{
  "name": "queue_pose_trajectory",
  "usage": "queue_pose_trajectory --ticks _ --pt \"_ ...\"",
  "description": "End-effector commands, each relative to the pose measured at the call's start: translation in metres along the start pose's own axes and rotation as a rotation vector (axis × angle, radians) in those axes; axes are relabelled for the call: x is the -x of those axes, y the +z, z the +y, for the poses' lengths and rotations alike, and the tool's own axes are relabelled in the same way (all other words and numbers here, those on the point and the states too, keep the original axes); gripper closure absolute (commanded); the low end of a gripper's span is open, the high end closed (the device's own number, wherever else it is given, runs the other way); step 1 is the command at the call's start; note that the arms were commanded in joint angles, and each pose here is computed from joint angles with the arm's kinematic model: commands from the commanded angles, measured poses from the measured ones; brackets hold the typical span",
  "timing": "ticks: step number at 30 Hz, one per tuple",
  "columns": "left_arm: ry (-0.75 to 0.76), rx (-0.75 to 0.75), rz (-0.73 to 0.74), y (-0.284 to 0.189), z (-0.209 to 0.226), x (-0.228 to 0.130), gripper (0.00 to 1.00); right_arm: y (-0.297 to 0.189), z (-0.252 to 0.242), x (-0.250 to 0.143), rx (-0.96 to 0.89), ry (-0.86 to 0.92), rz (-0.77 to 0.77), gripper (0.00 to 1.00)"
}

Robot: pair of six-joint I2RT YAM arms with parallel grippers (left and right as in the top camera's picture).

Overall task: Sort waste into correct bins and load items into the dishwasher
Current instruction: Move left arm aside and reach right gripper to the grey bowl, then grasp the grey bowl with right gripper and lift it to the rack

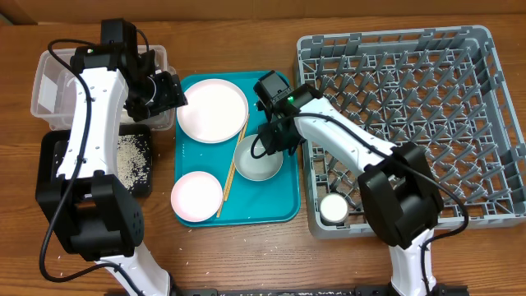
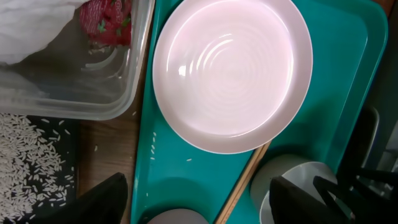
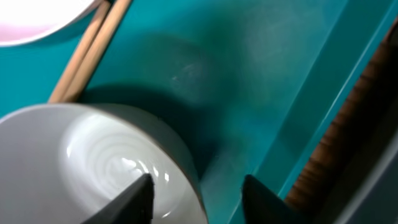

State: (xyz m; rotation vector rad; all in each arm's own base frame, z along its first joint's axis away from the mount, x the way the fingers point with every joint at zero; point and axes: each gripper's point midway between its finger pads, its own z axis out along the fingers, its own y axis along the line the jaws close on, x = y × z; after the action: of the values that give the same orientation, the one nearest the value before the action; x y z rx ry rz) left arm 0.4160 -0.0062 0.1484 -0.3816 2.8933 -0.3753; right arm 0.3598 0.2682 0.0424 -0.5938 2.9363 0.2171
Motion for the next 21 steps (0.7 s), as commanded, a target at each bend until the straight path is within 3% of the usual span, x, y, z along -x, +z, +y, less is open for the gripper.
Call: queue_pose_trajectory --ticks 1,4,6,11,17,21 --pt "0.003 -0.013 -0.018 -0.004 -0.004 0.006 0.2 -0.002 0.002 0.007 -0.006 -0.03 -0.021 0.67" --pt "0.003 -0.013 -0.017 -0.004 -0.004 0.005 0.14 0.003 0.001 0.004 -0.007 -0.031 -0.016 0.68" --pt "0.002 -0.011 -0.014 -0.004 -0.003 0.004 0.02 0.005 0.0 0.002 -0.007 -0.032 -0.013 0.74" --pt "0.002 -0.012 -0.016 -0.004 -0.003 0.005 0.0 0.005 0.0 0.002 -0.007 -0.032 -0.013 0.96" --pt "0.002 -0.012 -0.015 -0.004 -0.004 0.005 0.0 -0.004 0.002 0.007 -0.005 -0.028 -0.025 0.96" --pt "0.002 -0.012 -0.016 -0.004 -0.003 0.005 0.0 -0.045 0.002 0.032 -0.002 -0.019 -0.096 0.96"
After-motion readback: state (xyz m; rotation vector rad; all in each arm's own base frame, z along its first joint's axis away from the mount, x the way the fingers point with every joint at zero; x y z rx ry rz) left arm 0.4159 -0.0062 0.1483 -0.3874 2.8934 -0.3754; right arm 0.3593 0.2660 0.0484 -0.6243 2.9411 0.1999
